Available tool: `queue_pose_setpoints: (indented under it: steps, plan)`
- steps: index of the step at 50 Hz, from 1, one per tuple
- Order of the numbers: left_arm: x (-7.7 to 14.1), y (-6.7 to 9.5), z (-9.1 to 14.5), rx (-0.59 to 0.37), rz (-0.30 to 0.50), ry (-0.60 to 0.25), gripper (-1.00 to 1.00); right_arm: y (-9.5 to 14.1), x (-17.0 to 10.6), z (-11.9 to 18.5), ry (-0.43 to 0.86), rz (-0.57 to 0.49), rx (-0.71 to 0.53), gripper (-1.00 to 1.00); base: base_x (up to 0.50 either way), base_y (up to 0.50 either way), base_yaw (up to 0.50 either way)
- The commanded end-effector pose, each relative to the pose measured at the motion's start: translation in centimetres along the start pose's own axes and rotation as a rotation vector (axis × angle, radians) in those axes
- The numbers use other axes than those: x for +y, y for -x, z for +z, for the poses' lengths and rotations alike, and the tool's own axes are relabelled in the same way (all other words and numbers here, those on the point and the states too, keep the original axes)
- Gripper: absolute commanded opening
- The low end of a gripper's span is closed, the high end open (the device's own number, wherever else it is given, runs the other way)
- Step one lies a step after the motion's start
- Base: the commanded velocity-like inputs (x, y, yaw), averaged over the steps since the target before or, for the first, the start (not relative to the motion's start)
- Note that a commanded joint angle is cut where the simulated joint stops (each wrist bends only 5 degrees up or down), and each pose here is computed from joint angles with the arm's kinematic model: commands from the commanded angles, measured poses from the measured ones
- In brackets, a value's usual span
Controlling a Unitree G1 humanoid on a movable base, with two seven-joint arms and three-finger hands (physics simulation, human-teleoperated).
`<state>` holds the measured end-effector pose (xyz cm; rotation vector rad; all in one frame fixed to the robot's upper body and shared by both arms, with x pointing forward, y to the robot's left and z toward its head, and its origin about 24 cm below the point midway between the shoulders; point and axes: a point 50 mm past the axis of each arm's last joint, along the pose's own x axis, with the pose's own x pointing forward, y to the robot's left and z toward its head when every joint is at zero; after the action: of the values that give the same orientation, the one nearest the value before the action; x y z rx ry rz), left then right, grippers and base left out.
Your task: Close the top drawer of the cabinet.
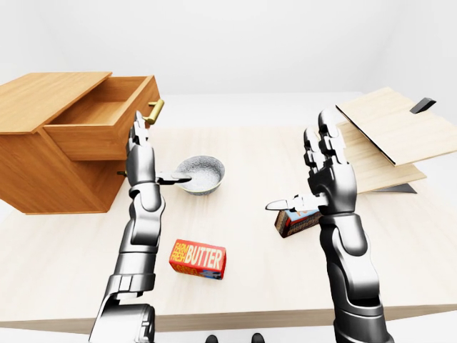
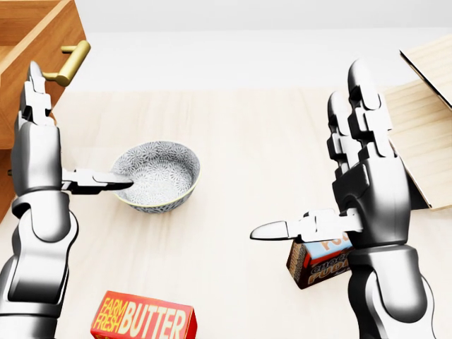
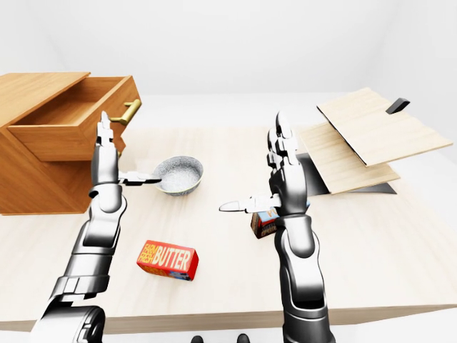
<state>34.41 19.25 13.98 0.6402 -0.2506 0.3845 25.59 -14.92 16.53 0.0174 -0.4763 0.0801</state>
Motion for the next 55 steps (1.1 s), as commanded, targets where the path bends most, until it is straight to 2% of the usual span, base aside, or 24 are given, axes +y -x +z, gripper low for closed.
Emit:
queue_pose_setpoints:
  steps: [1,11,30,40,55]
  plan:
    - [2.1,-0.8,-0.8,0.008,0.092,-0.058,1.0,0.0,0.1,-0.1,0.001,0.002,0.005,1.0,0.0,0.0,0.0]
    - [3.9,-2.1,-1.4,0.027,0.144,-0.111,1.0,0.0,0.0,-0.2,0.003,0.001,0.009,1.0,0.0,0.0,0.0]
    - [5.4,-3.1,-5.0,0.168,0.222,-0.225,1.0,0.1,-0.1,-0.6,0.005,0.001,0.025,1.0,0.0,0.0,0.0]
    - [6.1,-4.0,-5.9,0.219,0.265,-0.276,1.0,0.0,0.0,-0.7,0.005,0.001,0.03,1.0,0.0,0.0,0.0]
    - [7.1,-5.0,-6.9,0.298,0.251,-0.339,1.0,0.1,0.0,-0.8,0.006,0.002,0.035,1.0,0.0,0.0,0.0]
